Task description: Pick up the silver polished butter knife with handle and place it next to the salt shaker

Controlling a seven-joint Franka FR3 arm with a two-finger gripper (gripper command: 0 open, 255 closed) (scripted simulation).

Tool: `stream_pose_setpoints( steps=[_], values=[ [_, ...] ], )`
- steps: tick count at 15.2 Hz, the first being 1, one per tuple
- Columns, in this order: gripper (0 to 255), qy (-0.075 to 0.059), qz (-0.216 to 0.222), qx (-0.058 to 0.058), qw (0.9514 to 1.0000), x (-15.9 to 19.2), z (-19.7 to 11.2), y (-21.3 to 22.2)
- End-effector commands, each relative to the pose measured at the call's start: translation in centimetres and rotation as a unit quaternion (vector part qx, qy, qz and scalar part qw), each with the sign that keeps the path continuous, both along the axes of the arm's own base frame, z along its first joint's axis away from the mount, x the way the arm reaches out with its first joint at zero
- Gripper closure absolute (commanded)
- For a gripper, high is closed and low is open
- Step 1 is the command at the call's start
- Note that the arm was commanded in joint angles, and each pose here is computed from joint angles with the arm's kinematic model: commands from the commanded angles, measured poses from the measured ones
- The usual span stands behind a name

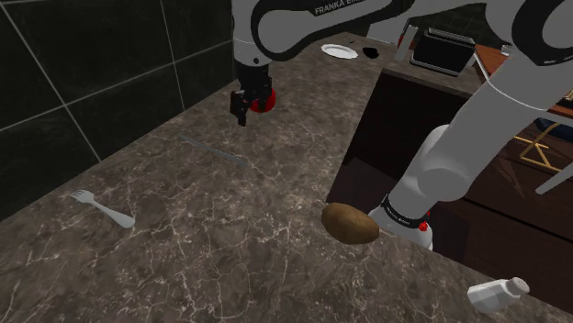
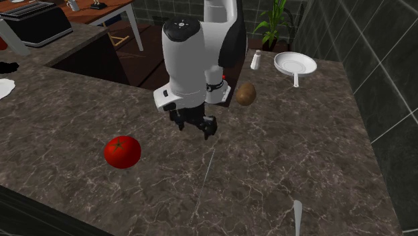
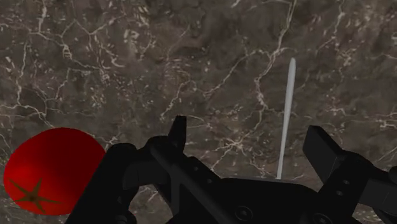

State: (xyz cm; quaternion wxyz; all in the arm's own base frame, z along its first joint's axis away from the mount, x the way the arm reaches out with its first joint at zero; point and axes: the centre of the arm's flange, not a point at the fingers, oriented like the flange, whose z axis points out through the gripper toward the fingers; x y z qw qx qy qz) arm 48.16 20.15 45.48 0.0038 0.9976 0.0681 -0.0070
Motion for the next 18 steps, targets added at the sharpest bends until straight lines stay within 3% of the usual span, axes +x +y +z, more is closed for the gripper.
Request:
stream_pose_setpoints(
  steps=[1, 8, 18],
  values=[
    [0, 0.004, 0.01, 0.001, 0.9999, 1.4, -1.3, 1.7],
    [0, 0.019, 0.046, 0.001, 0.9988, 6.3, -6.4, 8.1],
    [0, 0.019, 0.048, 0.001, 0.9987, 6.3, -10.7, 8.4]
  ],
)
